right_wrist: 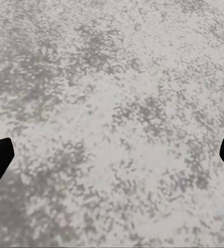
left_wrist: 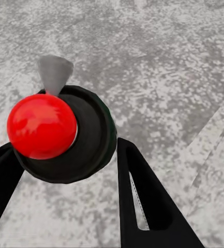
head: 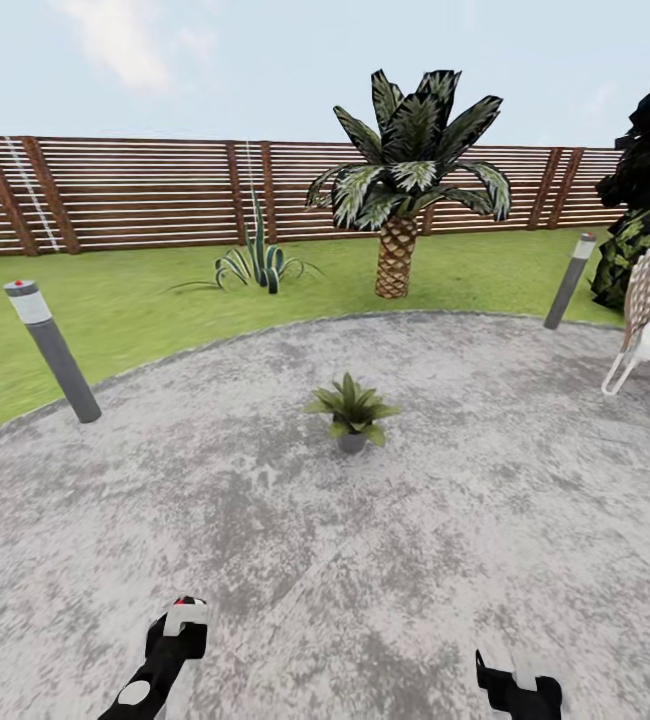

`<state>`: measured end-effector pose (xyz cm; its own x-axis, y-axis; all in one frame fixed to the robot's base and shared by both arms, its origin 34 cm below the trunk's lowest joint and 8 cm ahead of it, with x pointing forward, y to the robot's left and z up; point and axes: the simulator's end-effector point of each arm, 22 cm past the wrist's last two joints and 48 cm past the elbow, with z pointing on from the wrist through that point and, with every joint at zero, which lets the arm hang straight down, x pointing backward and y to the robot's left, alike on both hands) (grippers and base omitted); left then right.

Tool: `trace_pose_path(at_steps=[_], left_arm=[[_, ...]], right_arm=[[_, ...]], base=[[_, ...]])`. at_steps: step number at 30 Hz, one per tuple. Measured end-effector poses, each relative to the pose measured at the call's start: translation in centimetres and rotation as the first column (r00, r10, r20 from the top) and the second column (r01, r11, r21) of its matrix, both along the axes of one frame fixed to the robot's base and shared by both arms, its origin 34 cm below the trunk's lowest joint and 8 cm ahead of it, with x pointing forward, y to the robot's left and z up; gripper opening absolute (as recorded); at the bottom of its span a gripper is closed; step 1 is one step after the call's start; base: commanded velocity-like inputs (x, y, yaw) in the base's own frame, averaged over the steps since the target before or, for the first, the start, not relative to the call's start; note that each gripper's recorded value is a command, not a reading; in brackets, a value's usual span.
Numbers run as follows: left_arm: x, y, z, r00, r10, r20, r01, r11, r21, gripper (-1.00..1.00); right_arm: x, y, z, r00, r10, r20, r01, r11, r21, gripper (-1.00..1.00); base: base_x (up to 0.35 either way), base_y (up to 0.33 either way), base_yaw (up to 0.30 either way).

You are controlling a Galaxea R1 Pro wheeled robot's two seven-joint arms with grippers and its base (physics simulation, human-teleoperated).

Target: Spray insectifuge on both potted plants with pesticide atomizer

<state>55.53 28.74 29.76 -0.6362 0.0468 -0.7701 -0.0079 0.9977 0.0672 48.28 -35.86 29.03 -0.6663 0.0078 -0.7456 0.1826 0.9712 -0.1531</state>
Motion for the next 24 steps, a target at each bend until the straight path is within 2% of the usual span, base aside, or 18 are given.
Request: trace_pose_path(at_steps=[24], left_arm=[[-0.05, 0.00, -0.04, 1.000, 0.000, -0.001, 0.000, 1.000, 0.000, -1.00]], right_arm=[[0.00, 0.00, 0.00, 1.000, 0.000, 0.000, 0.000, 1.000, 0.000, 1.00]], base=[[0.338, 0.000, 0.000]])
